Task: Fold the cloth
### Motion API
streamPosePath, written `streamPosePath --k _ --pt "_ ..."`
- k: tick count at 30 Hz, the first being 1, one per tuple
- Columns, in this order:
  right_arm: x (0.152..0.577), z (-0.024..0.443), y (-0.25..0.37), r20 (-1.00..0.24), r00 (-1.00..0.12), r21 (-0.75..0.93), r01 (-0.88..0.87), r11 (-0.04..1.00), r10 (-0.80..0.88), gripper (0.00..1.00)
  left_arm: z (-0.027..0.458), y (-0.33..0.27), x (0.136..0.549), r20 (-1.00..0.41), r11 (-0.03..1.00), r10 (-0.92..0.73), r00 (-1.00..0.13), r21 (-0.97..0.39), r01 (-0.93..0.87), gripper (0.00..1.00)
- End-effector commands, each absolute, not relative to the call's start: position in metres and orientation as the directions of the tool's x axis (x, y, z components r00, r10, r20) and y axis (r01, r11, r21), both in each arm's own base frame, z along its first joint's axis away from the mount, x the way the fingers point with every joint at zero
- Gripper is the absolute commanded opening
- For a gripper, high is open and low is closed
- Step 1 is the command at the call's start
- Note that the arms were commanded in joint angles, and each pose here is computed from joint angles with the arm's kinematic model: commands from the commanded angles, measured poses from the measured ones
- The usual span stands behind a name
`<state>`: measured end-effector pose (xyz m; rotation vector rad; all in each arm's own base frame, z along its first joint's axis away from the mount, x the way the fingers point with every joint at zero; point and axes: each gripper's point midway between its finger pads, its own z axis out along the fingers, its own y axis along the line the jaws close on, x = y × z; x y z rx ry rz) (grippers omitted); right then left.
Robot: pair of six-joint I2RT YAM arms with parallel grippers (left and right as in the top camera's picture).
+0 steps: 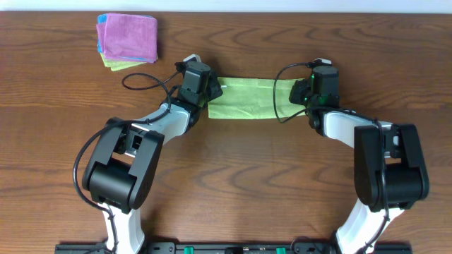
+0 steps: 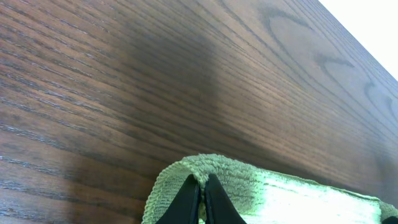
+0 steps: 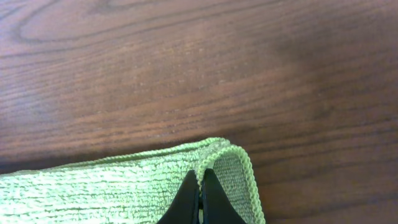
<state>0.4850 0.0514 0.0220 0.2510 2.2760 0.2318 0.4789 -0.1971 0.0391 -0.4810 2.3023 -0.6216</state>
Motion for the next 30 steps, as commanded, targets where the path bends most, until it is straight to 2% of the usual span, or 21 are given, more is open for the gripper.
streamPosePath --k 1,2,4,6,9,11,15,24,30 --pt "0.490 0.024 0.054 -0.720 -0.641 0.255 0.116 0.960 0.268 0.05 0.031 -0.189 0.481 -0.543 0.832 -0.493 -0.680 -0.524 -0.184 0.08" --pt "0.490 0.024 0.054 -0.718 -0.643 0.254 0.116 0.960 0.268 0.11 0.031 -0.189 0.481 -0.549 0.836 -0.488 -0.679 -0.519 -0.181 0.13" --pt "0.489 0.023 0.054 -0.715 -0.645 0.254 0.117 0.960 0.268 0.20 0.032 -0.188 0.482 -0.563 0.848 -0.467 -0.681 -0.504 -0.164 0.29" --pt "0.488 0.022 0.054 -0.707 -0.648 0.264 0.129 0.956 0.283 0.33 0.033 -0.188 0.482 -0.583 0.863 -0.438 -0.684 -0.485 -0.140 0.33" --pt "0.484 0.020 0.054 -0.681 -0.657 0.292 0.162 0.943 0.323 0.43 0.037 -0.188 0.482 -0.608 0.882 -0.399 -0.686 -0.460 -0.105 0.48" --pt "0.482 0.021 0.055 -0.669 -0.664 0.305 0.164 0.938 0.334 0.48 0.039 -0.188 0.482 -0.613 0.884 -0.394 -0.685 -0.456 -0.100 0.52" --pt "0.478 0.029 0.059 -0.645 -0.669 0.344 0.178 0.922 0.370 0.50 0.044 -0.181 0.483 -0.612 0.883 -0.402 -0.681 -0.456 -0.112 0.52" --pt "0.464 0.077 0.056 -0.654 -0.651 0.355 0.185 0.916 0.385 0.46 0.080 -0.163 0.482 -0.625 0.877 -0.424 -0.655 -0.464 -0.125 0.48" --pt "0.435 0.090 0.053 -0.562 -0.672 0.396 0.293 0.870 0.482 0.59 0.096 -0.183 0.475 -0.588 0.840 -0.436 -0.682 -0.537 -0.074 0.48"
